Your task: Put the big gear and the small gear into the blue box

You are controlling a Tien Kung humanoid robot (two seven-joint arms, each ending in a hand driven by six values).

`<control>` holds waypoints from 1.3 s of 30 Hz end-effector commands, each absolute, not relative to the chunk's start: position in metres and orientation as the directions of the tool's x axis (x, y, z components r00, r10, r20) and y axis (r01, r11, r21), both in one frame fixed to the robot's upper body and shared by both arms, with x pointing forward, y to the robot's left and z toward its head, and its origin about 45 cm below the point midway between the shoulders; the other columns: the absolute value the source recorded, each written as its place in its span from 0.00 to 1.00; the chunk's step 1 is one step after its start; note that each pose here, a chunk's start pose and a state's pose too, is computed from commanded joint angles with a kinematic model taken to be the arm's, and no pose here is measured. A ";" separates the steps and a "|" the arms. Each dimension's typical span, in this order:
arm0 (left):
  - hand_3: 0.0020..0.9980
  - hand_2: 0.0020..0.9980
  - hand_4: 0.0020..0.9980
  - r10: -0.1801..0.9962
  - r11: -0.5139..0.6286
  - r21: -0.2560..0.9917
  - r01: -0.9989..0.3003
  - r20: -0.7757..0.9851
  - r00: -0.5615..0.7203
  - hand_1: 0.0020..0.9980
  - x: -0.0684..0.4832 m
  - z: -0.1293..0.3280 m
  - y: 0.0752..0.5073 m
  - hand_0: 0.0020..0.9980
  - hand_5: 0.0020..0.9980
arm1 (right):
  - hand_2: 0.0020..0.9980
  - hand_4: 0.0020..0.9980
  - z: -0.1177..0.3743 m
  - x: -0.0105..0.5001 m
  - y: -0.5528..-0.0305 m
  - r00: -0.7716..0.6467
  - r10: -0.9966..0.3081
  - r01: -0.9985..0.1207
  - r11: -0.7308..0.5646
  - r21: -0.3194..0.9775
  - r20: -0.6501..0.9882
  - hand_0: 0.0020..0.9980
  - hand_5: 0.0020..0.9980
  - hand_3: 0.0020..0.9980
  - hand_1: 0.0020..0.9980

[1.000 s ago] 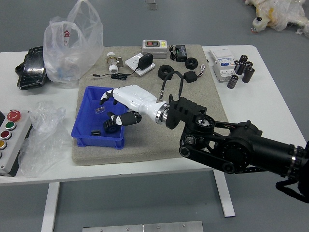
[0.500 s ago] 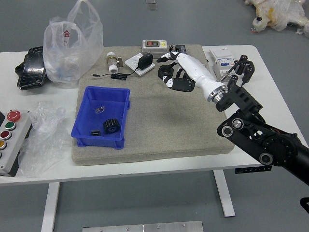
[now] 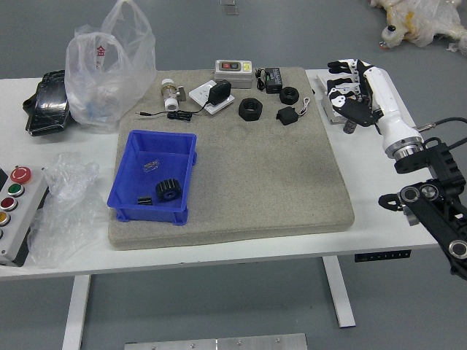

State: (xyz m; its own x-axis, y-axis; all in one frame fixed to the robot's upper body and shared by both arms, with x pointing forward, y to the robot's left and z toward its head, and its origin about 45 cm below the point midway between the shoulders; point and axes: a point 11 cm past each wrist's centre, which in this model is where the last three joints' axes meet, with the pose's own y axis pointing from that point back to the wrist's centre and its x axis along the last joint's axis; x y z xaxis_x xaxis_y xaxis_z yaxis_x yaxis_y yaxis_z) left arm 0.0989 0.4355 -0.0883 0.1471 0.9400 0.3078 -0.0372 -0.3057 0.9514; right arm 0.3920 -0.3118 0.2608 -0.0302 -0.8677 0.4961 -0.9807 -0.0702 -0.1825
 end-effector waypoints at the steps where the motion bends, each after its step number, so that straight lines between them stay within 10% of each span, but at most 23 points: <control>1: 0.72 0.60 0.70 0.941 -0.305 0.952 -0.035 0.307 0.142 0.64 0.096 -0.089 0.435 0.69 0.40 | 0.68 0.53 0.260 0.388 -0.320 -0.048 -0.874 -0.981 -0.048 -0.186 0.483 0.41 0.20 0.67 0.61; 39: 0.73 0.61 0.70 0.948 -0.289 0.953 -0.093 0.298 0.110 0.64 0.110 -0.089 0.431 0.69 0.40 | 0.65 0.54 0.252 0.350 -0.408 -0.238 -0.968 -0.949 0.216 -0.229 0.074 0.41 0.22 0.66 0.57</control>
State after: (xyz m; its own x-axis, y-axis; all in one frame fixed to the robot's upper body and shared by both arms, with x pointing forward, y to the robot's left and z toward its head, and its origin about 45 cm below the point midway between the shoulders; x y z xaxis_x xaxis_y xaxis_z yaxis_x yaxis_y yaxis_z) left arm 0.1101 0.4305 -0.0890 0.1096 0.9483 0.2979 -0.0926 -0.2887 0.9529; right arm 0.3500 -0.4081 0.2522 -0.2384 -0.9684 0.0736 -0.9492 0.2163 -0.2286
